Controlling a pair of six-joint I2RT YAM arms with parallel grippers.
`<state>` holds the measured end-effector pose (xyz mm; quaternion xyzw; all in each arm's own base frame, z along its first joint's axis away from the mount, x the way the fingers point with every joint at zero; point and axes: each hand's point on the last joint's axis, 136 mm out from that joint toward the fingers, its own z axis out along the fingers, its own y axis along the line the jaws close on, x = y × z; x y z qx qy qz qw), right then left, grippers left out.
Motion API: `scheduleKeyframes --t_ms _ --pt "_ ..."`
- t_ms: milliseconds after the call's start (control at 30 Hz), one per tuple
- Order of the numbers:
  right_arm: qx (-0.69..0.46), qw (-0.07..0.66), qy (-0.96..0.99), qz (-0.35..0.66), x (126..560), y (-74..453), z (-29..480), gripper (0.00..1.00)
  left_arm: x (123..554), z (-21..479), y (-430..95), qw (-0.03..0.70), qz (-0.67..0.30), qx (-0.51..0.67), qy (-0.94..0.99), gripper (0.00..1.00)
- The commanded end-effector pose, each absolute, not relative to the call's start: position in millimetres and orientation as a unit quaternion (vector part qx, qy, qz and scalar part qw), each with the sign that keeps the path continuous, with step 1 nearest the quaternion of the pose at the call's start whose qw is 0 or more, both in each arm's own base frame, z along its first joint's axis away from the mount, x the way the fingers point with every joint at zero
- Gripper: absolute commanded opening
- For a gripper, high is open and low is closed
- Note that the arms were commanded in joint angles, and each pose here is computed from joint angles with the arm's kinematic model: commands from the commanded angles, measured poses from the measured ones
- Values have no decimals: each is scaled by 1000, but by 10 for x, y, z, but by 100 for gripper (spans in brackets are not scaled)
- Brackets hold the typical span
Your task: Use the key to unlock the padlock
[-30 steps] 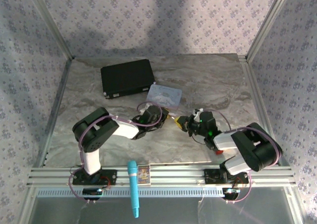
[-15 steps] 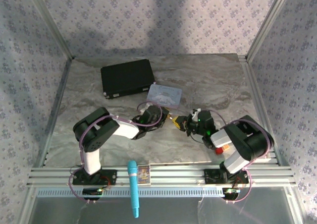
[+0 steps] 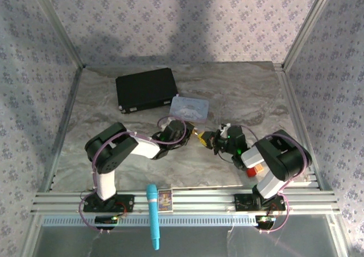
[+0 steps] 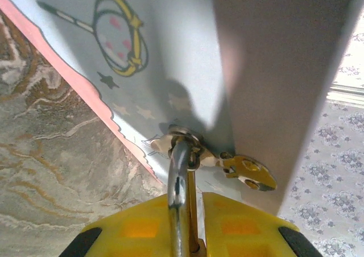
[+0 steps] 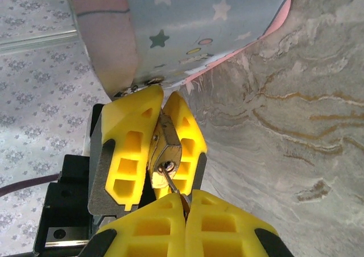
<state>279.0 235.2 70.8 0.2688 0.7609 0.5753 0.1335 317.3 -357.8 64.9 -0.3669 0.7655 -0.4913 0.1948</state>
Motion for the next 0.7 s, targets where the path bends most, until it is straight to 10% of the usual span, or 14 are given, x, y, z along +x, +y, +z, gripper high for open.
scheduleKeyframes --t_ms 0,667 --pt "262 147 745 596 2922 2391 850 0 3176 1099 -3846 185 -562 -339 731 0" --pt "240 147 736 616 3101 2460 1124 0 2877 1179 -4219 154 -580 -282 749 0"
